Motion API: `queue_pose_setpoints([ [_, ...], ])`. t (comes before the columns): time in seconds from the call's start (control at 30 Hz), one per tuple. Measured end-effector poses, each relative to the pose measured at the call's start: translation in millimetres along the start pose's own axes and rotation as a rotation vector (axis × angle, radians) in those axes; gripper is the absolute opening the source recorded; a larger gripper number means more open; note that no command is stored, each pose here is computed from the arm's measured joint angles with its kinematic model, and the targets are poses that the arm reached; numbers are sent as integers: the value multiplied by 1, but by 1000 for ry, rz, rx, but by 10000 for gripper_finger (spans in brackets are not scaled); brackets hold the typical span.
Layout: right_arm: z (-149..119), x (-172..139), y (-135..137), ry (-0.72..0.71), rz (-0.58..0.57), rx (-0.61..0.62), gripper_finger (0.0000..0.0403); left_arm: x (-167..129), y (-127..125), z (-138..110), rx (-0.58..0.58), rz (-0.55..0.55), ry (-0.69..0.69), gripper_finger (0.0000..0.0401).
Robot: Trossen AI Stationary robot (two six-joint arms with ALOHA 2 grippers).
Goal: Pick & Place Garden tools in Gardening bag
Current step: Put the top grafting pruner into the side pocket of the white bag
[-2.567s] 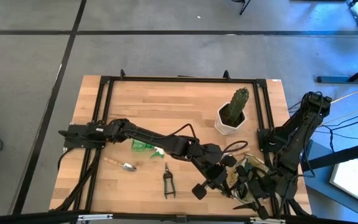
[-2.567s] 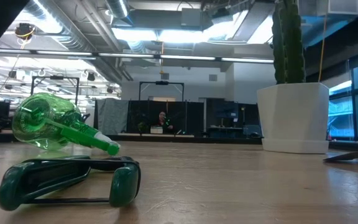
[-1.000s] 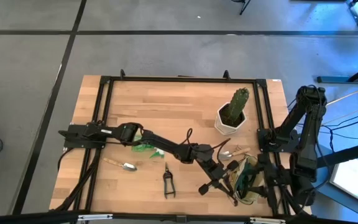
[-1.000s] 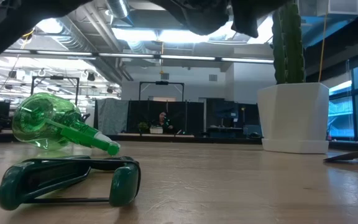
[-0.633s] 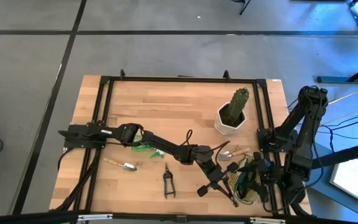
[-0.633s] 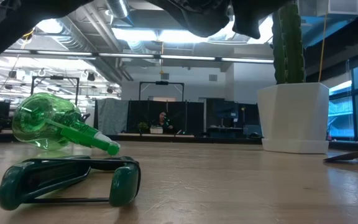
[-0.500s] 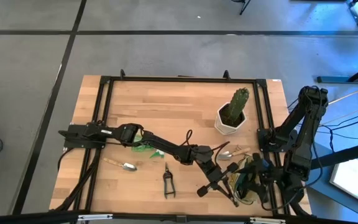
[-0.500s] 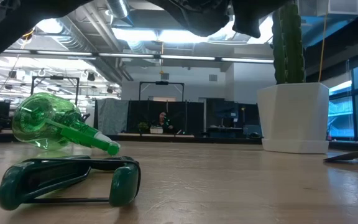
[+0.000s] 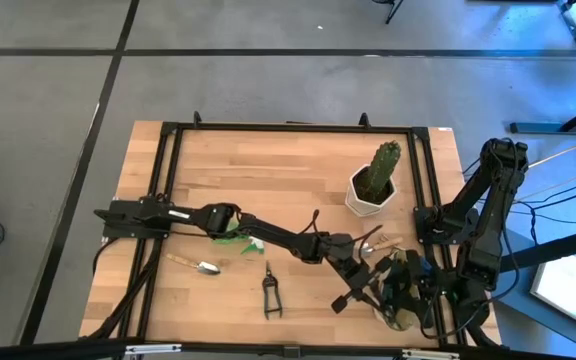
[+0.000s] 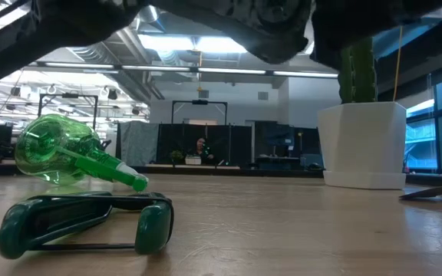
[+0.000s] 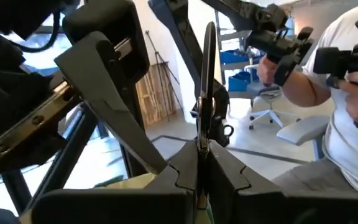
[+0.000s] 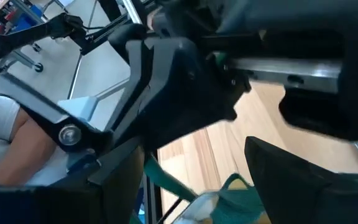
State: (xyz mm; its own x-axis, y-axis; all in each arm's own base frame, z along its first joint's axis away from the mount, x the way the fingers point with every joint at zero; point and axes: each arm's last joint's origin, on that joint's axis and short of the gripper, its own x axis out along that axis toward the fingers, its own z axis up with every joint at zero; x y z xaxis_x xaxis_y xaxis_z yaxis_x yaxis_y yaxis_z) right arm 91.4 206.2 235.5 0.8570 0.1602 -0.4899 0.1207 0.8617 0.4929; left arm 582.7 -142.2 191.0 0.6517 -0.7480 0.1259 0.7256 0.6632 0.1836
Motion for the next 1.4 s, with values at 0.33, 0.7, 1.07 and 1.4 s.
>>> queue_pose_setpoints([
  [0.33, -5, -5, 0, 15, 9, -39, 279, 5, -2, 21, 24, 10, -25, 8],
  [0.7, -3, -10, -3, -58, -11, -100, 279, 8, -5, 28, 33, -11, -30, 8],
  [1.07, -3, -10, -3, -66, -15, -116, 279, 9, -7, 27, 58, 16, -15, 8],
  [1.4, -3, -10, -4, -64, -20, -135, 279, 7, -4, 22, 72, 23, -11, 8],
])
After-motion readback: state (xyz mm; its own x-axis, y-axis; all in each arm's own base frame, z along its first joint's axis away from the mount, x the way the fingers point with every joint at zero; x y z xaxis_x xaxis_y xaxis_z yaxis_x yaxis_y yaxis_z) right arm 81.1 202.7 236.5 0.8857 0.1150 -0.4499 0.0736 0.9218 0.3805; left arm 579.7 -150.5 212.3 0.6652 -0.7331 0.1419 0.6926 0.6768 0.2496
